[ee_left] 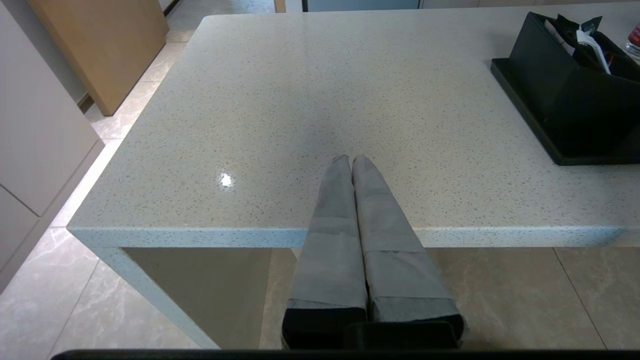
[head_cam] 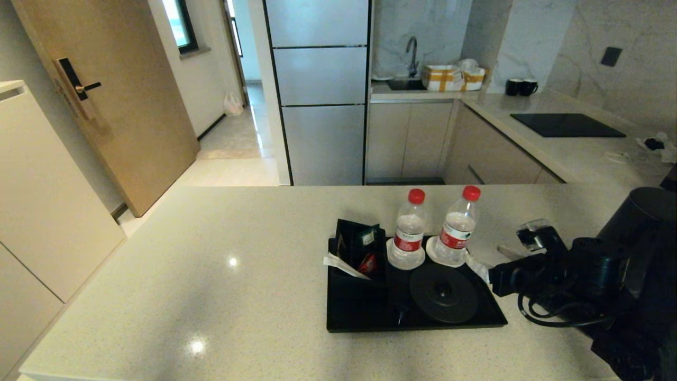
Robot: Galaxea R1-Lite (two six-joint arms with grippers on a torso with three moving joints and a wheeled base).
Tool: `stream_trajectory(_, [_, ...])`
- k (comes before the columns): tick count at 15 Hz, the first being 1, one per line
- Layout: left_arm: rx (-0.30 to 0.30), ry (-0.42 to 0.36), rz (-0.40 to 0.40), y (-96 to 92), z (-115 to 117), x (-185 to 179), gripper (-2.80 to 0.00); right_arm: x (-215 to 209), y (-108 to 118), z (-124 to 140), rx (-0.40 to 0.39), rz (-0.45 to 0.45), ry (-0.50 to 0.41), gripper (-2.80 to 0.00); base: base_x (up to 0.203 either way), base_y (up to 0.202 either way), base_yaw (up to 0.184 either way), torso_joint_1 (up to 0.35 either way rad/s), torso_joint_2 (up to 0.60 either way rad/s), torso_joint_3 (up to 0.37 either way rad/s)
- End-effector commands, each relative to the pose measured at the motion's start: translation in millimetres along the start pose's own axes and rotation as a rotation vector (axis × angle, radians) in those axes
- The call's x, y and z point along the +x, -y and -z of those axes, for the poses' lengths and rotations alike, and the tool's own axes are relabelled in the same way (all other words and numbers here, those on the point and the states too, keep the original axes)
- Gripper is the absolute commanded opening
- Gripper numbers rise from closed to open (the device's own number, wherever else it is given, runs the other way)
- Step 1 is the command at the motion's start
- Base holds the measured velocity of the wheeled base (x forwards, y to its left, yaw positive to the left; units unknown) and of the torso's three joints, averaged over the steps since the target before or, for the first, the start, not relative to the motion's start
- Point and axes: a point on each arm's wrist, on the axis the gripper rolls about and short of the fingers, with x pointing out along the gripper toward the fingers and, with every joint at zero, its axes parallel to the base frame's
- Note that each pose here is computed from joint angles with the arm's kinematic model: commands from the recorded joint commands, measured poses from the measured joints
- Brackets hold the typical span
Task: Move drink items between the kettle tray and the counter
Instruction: Pick up the bottled water
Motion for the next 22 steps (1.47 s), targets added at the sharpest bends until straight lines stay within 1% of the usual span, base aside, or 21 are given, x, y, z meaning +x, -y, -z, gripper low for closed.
stream_trajectory(1, [0.000,0.000,-0.002,0.0,0.1,0.0,-2.80,16.7,0.6,17.2,0.005,-0.005,-0.041,0.00,0.000,0.000,0.000,0.000,0.00,0.000])
stream_trajectory(5, [0.000,0.000,-0.001,0.0,0.1,0.0,-2.80,29.7,-5.3,19.0,-0.001,-0.026,-0.030,0.00,0.000,0.000,0.000,0.000,0.00,0.000])
stream_trajectory(7, [0.000,0.000,-0.002,0.0,0.1,0.0,-2.80,39.6,-3.5,9.5,-0.007,-0.019,0.023,0.00,0.000,0.000,0.000,0.000,0.00,0.000])
stream_trajectory(13, [0.000,0.000,0.000,0.0,0.1,0.0,-2.80,57.0,4.3,-1.8,-0.010,0.030,0.080,0.00,0.000,0.000,0.000,0.000,0.00,0.000])
stream_trajectory(20, [0.000,0.000,0.000,0.0,0.1,0.0,-2.80,70.3,9.1,-7.5,-0.008,0.039,0.069,0.00,0.000,0.000,0.000,0.000,0.00,0.000])
stream_trajectory(22, [0.000,0.000,-0.002,0.0,0.1,0.0,-2.80,69.2,8.4,-7.2,-0.010,0.036,0.044,0.00,0.000,0.000,0.000,0.000,0.00,0.000])
